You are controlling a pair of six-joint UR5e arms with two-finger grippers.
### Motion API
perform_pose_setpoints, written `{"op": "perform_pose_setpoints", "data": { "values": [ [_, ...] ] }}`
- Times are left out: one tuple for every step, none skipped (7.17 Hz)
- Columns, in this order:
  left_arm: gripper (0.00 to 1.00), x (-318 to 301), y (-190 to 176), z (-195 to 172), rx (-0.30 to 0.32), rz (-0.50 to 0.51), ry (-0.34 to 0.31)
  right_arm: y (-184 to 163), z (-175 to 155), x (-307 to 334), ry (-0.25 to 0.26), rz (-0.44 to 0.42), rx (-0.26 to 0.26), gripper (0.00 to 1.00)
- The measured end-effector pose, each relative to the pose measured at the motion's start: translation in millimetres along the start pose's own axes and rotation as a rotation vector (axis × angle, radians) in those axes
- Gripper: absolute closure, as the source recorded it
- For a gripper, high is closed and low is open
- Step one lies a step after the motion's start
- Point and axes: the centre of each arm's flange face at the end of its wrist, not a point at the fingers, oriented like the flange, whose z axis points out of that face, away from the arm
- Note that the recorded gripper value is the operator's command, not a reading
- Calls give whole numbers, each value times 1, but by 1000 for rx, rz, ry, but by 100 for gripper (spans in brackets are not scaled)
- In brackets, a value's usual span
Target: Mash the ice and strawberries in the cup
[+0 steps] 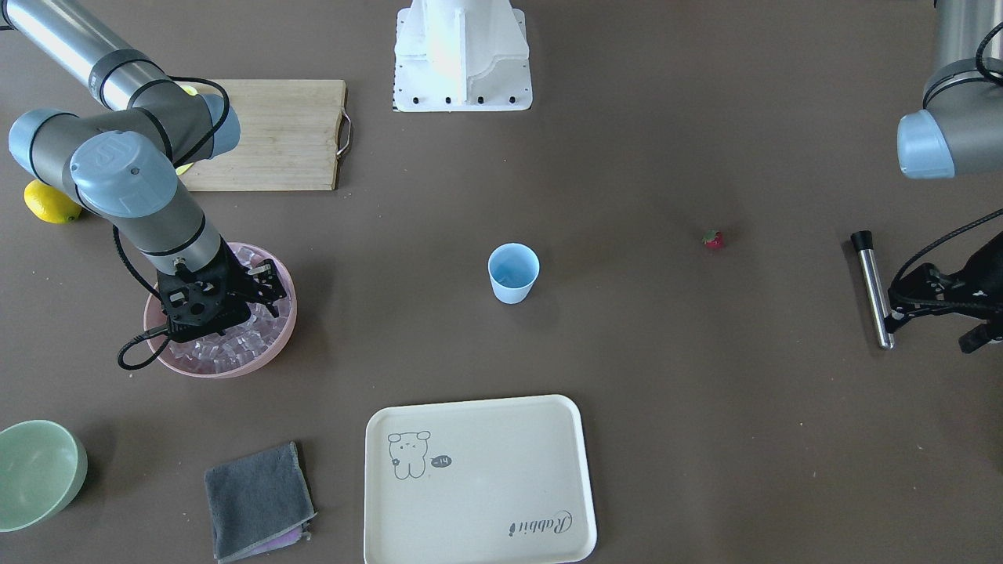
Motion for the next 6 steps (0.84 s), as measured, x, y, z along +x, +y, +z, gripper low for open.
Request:
{"op": "perform_pose_setpoints", "data": {
  "values": [
    [2,0,0,0,0,-1,0,0,1,0,1,0,-1,21],
    [3,1,-1,0,2,-2,1,1,1,0,1,1,-1,24],
    [3,2,-2,-2,5,-5,2,1,1,1,2,1,-1,30],
    [3,3,-2,-1,8,-8,3,1,1,1,3,1,-1,37],
    [3,4,-1,-1,11,-7,5,1,1,1,3,2,-1,42],
    [3,3,0,-1,11,-8,5,1,1,1,3,2,0,43]
  ]
}}
